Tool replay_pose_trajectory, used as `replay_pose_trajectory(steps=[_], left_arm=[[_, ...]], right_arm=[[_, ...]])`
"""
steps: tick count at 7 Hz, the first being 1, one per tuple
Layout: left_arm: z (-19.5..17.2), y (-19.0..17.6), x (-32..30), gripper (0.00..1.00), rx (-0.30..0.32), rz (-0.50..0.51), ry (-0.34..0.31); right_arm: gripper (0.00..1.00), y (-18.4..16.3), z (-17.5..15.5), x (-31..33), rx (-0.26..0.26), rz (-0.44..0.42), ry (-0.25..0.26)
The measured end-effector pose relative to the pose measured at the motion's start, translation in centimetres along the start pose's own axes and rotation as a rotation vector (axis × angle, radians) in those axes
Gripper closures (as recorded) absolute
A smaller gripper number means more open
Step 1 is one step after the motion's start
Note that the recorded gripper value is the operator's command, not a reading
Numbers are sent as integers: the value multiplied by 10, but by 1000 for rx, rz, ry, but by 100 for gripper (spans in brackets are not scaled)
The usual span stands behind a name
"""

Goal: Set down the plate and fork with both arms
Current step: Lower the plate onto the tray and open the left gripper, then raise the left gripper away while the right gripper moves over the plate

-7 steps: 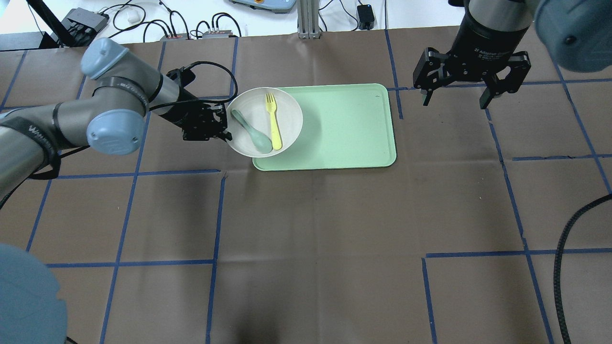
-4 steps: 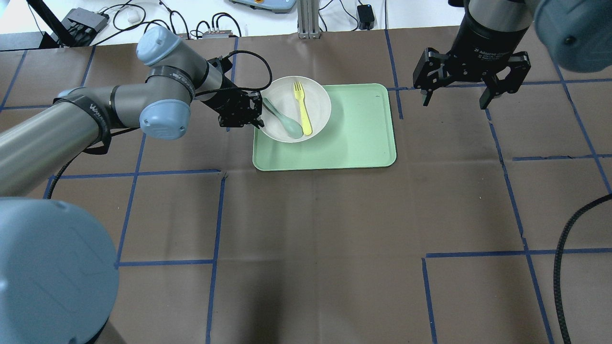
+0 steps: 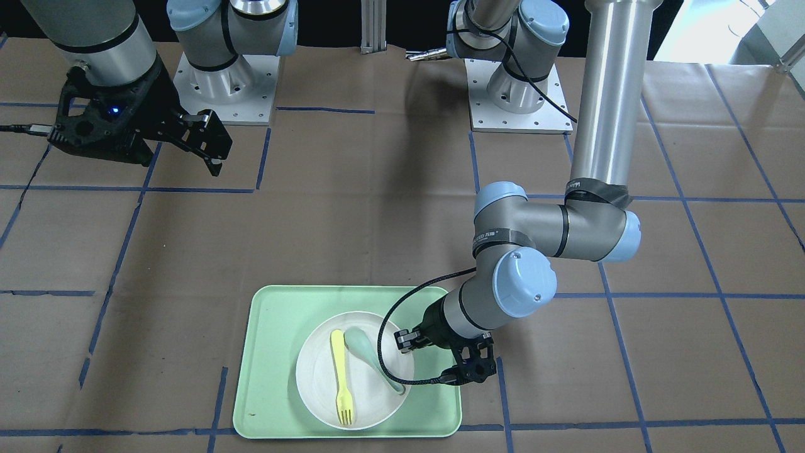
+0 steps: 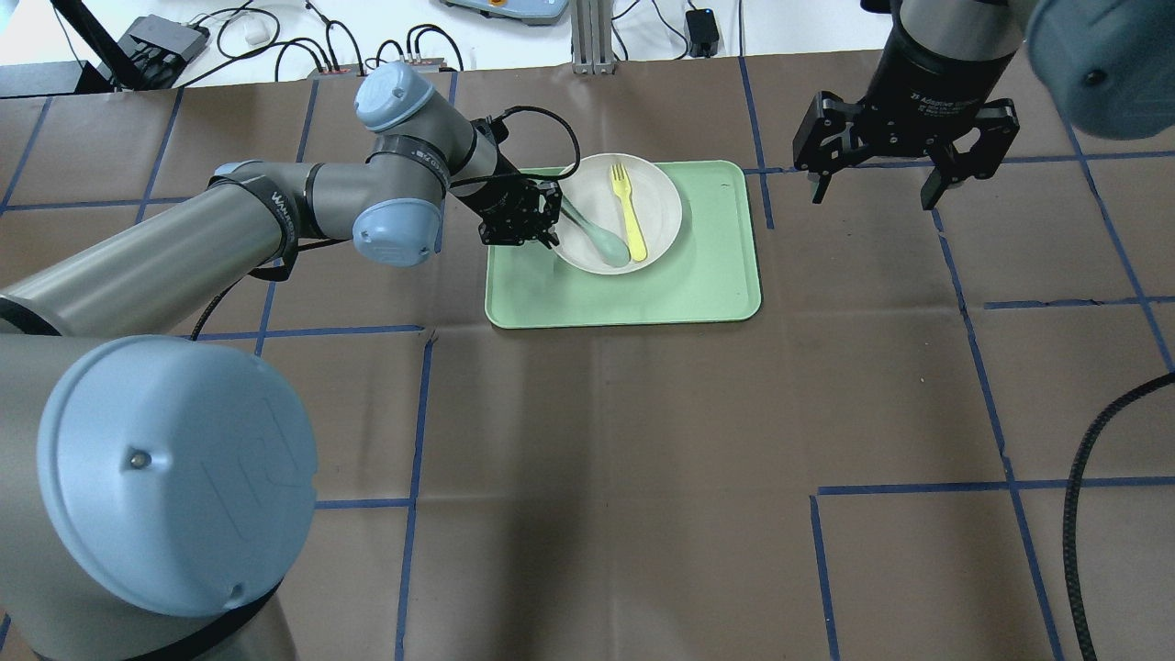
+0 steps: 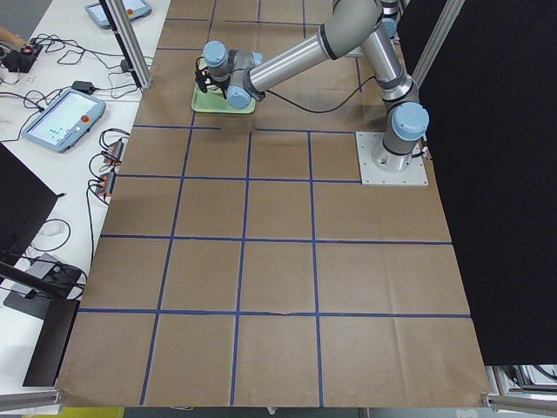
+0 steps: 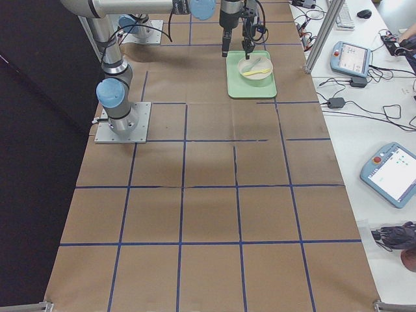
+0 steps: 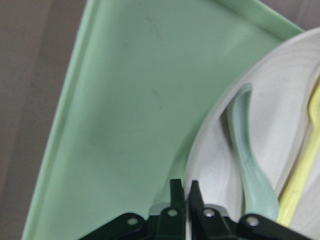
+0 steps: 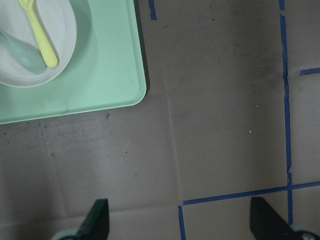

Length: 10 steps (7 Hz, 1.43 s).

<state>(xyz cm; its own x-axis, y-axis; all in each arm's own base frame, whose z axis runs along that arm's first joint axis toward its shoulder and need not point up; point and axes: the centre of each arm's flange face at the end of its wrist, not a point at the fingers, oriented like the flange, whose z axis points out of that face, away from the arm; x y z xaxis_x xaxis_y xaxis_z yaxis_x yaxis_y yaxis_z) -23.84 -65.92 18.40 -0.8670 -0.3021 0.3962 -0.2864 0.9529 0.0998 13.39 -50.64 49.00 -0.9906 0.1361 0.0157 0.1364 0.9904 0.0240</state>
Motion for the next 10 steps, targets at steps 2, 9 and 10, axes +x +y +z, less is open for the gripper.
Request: replay_pose_trajectory(steps=[2, 9, 10], left_arm=[[3, 1, 0, 1, -2, 6, -11], [-123, 68, 7, 1, -1, 184, -178], [-162, 93, 7, 1, -10, 205, -228]], right_arm=[[0, 0, 0, 0, 1, 0, 0], [0, 0, -1, 0, 1, 2, -1], [0, -2, -1, 0, 2, 2, -1]])
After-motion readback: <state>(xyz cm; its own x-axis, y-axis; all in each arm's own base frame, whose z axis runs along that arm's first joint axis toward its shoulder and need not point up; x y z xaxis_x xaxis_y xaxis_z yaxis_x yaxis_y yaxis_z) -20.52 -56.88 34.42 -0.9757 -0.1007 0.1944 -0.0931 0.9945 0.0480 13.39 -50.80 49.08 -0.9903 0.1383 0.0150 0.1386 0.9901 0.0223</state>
